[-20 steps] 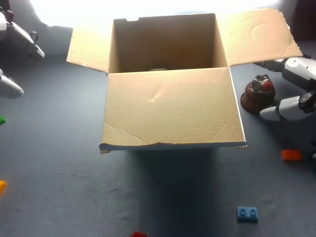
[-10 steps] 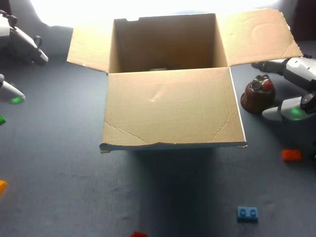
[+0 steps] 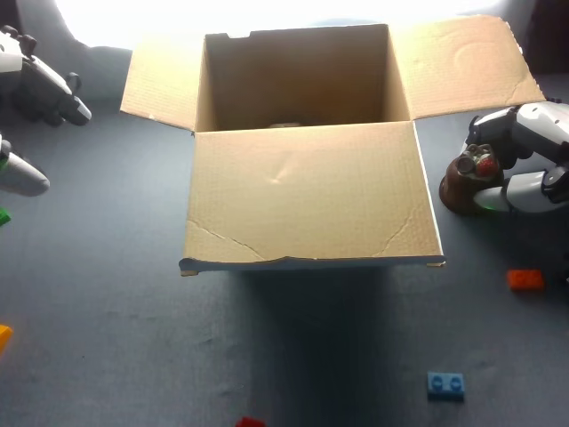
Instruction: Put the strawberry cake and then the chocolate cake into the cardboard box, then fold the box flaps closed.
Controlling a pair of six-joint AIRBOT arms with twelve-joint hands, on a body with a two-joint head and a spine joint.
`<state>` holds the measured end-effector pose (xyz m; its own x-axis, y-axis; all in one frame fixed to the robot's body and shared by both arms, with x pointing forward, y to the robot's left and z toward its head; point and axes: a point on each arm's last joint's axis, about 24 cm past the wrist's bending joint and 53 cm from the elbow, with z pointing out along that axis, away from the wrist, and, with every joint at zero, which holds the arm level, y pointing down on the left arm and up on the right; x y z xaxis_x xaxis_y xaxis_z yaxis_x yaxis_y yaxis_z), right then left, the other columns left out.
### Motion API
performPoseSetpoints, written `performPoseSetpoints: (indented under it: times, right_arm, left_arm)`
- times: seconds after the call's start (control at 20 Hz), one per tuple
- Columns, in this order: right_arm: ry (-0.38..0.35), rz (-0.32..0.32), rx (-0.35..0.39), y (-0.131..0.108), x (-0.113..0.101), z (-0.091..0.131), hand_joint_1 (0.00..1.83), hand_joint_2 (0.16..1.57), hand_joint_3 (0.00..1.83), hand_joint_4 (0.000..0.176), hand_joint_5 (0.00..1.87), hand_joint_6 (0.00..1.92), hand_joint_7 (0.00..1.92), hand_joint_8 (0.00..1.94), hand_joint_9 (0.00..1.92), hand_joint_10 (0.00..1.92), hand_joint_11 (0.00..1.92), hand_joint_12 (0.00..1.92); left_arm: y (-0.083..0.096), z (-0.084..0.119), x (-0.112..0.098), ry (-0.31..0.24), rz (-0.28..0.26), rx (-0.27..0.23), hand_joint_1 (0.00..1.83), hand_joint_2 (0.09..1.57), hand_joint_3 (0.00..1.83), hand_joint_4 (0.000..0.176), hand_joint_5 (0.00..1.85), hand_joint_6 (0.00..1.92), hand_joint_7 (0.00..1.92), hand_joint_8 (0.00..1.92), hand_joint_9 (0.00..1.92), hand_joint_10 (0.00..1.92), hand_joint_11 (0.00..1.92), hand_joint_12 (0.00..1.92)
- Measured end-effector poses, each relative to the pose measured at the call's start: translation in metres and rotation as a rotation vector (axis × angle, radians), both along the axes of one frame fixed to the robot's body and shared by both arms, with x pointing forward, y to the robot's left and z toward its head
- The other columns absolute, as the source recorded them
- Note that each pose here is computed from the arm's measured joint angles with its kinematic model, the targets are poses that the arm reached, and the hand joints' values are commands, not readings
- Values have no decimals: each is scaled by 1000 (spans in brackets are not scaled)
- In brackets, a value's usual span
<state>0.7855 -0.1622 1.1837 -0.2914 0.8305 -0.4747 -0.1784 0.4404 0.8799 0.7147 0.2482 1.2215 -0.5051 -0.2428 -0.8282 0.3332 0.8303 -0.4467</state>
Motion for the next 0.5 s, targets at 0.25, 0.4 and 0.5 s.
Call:
performPoseSetpoints:
  times: [0.25,0.4,0.5]
  right_arm:
    - [-5,-9,-14,-11,-3,4,1170,1209,1,12,821,1194,787,1371,489,1398,212,1806]
    - [-12,-24,-24,-28,-10,13,1166,1209,0,23,830,1217,778,1343,501,1352,191,1792]
    - [-20,-40,-33,-43,-14,20,1168,1207,0,17,846,1238,770,1305,522,1313,194,1768]
  left_arm:
    - [15,-9,2,112,97,-139,678,1039,4,5,579,8,709,6,768,14,237,1251]
    - [18,-8,2,116,111,-153,663,1044,4,15,573,4,706,3,764,11,230,1254]
    - [16,-9,-1,117,101,-140,655,1049,4,14,572,3,703,1,763,10,222,1281]
